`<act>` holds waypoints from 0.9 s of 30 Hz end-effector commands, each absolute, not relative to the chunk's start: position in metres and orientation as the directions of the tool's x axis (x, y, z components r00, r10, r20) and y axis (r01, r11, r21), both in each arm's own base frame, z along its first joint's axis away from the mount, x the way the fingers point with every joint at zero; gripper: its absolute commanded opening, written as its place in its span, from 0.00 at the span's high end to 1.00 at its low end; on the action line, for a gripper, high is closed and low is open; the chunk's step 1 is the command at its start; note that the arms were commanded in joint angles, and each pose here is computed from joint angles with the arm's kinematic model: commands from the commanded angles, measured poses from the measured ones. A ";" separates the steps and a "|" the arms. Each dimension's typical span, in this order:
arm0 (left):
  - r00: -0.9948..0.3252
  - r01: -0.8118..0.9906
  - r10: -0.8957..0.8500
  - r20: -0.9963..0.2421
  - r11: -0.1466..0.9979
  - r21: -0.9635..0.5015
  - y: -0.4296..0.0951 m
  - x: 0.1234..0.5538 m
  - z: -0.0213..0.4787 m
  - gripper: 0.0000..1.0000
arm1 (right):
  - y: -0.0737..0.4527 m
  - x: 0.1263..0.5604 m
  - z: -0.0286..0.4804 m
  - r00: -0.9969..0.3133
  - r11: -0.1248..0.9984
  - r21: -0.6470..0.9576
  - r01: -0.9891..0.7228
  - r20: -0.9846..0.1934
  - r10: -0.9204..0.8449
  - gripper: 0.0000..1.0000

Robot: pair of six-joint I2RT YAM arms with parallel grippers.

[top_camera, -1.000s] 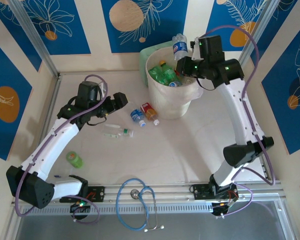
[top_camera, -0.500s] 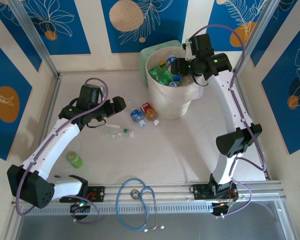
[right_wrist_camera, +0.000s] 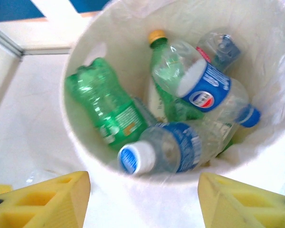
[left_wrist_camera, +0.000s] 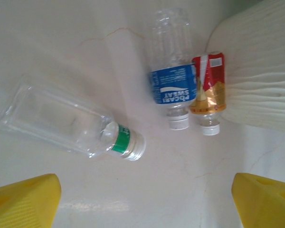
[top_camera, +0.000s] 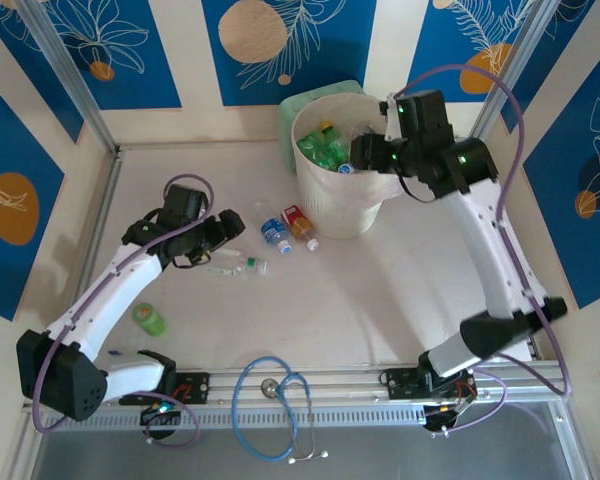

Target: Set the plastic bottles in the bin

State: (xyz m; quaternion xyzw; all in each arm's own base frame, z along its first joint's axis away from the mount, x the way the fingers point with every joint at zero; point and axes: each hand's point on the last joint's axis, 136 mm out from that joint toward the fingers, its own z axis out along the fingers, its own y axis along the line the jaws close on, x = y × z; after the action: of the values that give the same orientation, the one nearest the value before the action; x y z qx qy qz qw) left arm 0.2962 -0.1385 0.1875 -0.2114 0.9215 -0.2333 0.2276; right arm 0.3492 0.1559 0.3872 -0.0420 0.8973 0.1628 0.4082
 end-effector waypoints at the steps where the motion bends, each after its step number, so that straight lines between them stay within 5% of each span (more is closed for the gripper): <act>1: -0.767 -0.388 -0.573 -0.289 0.773 -0.503 -0.123 0.286 0.176 0.06 | 0.162 0.323 0.391 -0.648 0.931 0.297 -0.210 -0.756 0.095 0.39; 9: -0.698 -0.560 -0.697 -0.161 0.673 -0.483 -0.119 0.275 0.132 0.00 | 0.197 0.271 0.365 -0.686 0.897 0.340 -0.283 -0.725 0.059 0.39; 27: -0.606 -0.697 -0.767 -0.213 0.640 -0.323 -0.113 0.325 0.081 0.00 | 0.248 0.251 0.330 -0.762 0.857 0.381 -0.346 -0.647 -0.020 0.38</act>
State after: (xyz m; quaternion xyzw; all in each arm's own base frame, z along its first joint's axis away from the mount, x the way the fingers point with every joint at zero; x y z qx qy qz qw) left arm 0.3058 -0.1113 0.0737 -0.3974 0.9013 -0.1016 0.1395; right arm 0.2520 0.2386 0.3313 -0.1022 0.9066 0.2320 0.3374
